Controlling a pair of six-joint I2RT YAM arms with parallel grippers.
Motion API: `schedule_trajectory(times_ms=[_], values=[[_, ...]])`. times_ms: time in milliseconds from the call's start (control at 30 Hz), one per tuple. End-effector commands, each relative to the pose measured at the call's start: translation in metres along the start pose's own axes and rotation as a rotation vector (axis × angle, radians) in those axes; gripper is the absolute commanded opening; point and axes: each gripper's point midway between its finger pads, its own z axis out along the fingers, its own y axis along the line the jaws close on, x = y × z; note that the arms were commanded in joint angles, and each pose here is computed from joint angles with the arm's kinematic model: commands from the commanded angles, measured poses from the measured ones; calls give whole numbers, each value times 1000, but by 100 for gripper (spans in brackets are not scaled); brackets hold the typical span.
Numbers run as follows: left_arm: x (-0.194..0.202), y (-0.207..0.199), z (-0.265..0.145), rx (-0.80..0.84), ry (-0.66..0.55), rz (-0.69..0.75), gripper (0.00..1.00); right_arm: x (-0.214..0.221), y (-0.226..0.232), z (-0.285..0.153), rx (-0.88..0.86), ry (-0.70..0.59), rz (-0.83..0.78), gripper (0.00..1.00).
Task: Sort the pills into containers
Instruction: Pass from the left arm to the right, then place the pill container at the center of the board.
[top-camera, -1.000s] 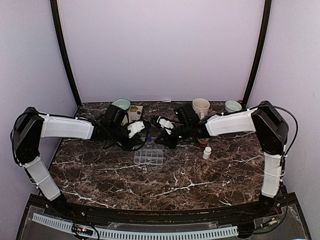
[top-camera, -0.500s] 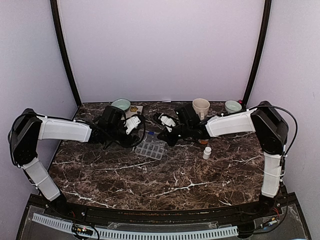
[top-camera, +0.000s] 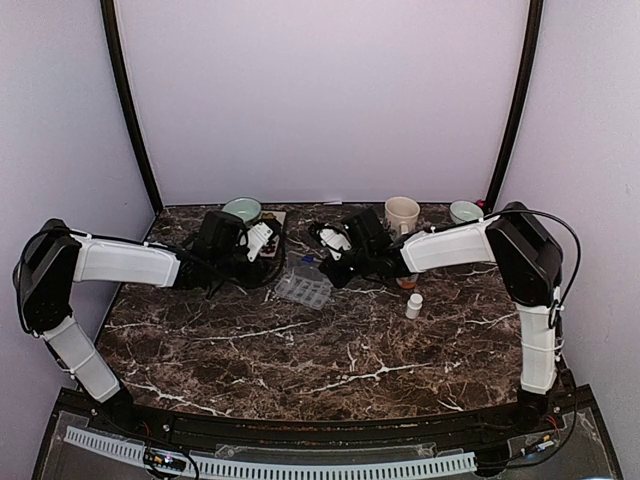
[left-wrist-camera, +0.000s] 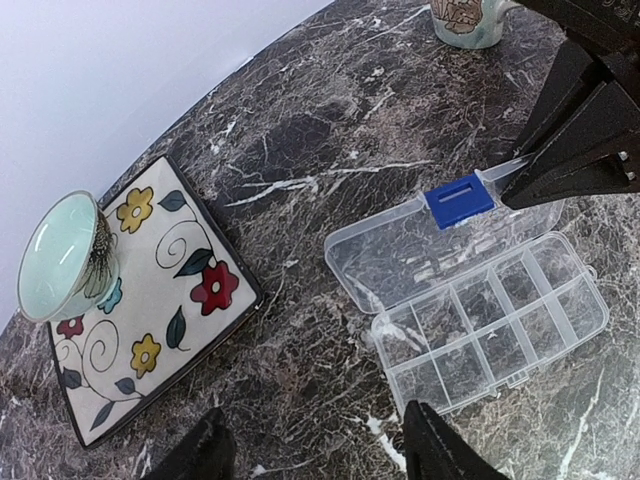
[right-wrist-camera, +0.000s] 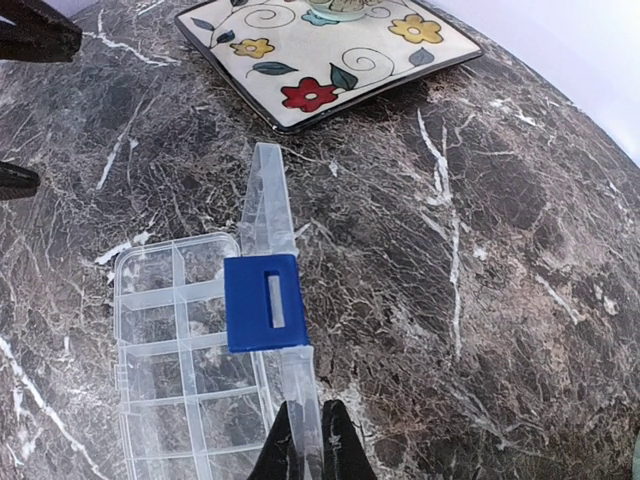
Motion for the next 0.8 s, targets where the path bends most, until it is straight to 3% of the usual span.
schedule_trajectory(times_ms=[0, 633, 767], values=[[-4, 1, -6, -6, -29, -50, 60, 2, -14, -1, 62, -15, 57, 0], [6, -16, -10, 47, -20, -184, 61, -11, -7, -34, 64, -131, 129, 14], [6, -21, -10, 75, -22, -219, 66, -9, -6, -36, 70, -137, 134, 16]])
